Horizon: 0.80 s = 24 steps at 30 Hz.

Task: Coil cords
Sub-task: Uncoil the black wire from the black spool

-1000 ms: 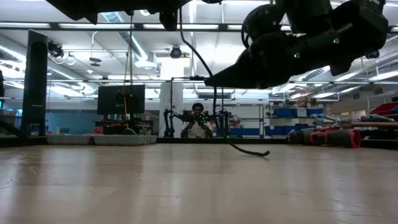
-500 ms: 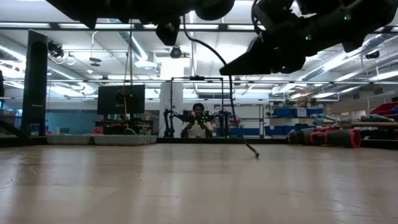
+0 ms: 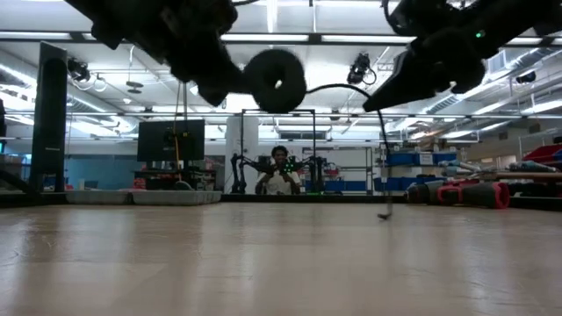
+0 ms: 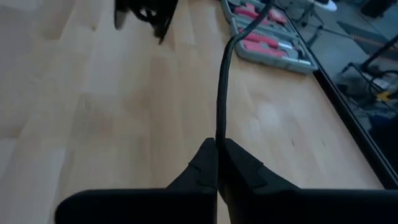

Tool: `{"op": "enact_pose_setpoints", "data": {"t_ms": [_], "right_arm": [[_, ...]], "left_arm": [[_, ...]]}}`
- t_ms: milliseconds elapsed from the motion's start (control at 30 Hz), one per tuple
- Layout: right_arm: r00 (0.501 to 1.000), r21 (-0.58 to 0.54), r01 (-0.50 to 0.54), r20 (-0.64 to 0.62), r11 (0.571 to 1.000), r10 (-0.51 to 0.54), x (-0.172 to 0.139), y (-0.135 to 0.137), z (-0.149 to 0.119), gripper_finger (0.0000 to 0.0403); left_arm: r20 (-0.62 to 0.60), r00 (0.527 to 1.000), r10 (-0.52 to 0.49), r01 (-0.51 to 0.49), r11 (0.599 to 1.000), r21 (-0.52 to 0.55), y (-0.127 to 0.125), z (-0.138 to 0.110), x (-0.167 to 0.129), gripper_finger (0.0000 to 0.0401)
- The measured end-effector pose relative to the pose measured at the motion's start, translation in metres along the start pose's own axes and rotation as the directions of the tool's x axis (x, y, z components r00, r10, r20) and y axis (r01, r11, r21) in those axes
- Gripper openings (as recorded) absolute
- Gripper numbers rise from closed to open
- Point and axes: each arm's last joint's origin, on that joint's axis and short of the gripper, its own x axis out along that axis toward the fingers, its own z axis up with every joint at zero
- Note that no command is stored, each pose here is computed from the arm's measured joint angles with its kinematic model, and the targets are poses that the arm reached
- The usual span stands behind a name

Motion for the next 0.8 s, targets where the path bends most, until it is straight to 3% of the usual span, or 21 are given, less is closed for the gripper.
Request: {"op": "enact_pose_setpoints", "data": {"t_ms": [233, 367, 567, 800], "right_arm": [[0.998, -0.028, -0.02, -0.062, 0.999, 0.018, -0.02, 0.006, -0.007, 0.0004], [0.987, -0.005, -0.104, -0.121, 0.995, 0.102, -0.025, 0.01, -0.013, 0.0004], [0.947, 0.113, -0.258, -0.168, 0.959, 0.275, -0.024, 0.015, -0.018, 0.0007], [0.933, 0.303, -0.239, -0.191, 0.922, 0.305, -0.003, 0.012, -0.034, 0.0011]], "left_arm": [[-0.154, 0.975, 0.158, -0.149, 0.987, 0.065, 0.005, -0.016, -0.002, 0.0], [-0.175, 0.953, 0.247, -0.228, 0.966, 0.126, 0.008, -0.018, -0.003, 0.0], [-0.062, 0.962, 0.267, -0.25, 0.948, 0.199, 0.008, -0.007, -0.001, 0.0], [0.179, 0.978, 0.11, -0.156, 0.95, 0.269, 0.002, 0.017, -0.002, 0.0]]}}
